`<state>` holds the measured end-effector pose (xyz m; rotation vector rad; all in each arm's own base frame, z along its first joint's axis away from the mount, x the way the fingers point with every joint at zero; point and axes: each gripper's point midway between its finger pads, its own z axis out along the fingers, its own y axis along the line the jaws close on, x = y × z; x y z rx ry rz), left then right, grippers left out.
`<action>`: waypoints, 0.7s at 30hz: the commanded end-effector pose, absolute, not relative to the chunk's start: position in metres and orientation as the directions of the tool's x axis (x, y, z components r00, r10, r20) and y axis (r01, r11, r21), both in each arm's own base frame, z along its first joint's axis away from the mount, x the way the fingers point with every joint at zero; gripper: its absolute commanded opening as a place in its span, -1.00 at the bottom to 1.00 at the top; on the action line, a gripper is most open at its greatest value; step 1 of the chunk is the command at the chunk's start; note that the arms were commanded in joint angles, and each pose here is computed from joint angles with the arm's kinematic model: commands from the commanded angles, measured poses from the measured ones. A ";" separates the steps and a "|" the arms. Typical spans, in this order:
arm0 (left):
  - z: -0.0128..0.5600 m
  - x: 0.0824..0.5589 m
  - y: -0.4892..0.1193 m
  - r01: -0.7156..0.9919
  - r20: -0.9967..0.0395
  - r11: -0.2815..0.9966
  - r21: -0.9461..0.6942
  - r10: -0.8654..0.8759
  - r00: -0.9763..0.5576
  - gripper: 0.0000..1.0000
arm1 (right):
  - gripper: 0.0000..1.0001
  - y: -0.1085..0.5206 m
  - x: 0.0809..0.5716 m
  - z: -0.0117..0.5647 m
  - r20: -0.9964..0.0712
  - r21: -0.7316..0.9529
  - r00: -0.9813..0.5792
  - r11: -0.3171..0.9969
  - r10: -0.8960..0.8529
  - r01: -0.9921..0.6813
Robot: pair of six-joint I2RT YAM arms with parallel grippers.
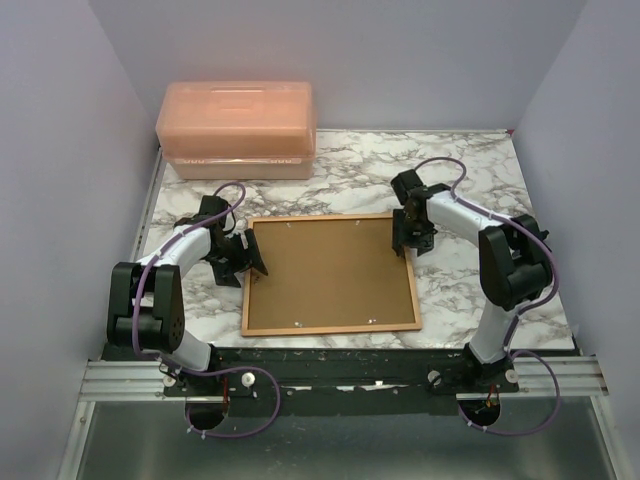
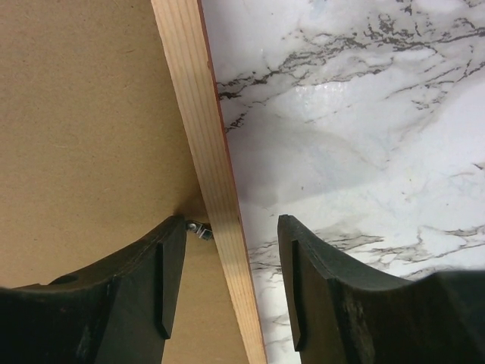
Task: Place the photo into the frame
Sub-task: Install the photo frame at the center of the board.
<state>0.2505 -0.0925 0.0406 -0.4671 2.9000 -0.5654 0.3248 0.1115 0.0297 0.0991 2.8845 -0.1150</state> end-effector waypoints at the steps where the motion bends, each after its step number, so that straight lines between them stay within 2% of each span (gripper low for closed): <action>1: 0.039 0.250 -0.097 -0.255 -0.079 0.880 -0.400 -0.311 -0.947 0.57 | 0.16 0.098 0.297 0.024 -0.178 -0.119 -0.983 0.991 0.038 0.060; 8: 0.039 0.249 -0.098 -0.251 -0.077 0.882 -0.399 -0.305 -0.949 0.57 | 0.18 0.099 0.278 0.018 -0.127 -0.095 -0.991 0.995 0.031 0.043; 14: 0.040 0.249 -0.097 -0.249 -0.081 0.885 -0.394 -0.303 -0.950 0.57 | 0.42 0.110 0.275 0.032 -0.148 -0.010 -0.989 0.999 0.031 0.033; 19: 0.040 0.248 -0.097 -0.246 -0.081 0.885 -0.395 -0.300 -0.950 0.57 | 0.41 0.123 0.276 0.038 -0.143 0.053 -0.989 0.998 0.043 0.036; 21: 0.040 0.249 -0.097 -0.246 -0.083 0.886 -0.394 -0.300 -0.950 0.57 | 0.31 0.118 0.274 0.032 -0.134 0.025 -0.990 0.998 0.053 0.050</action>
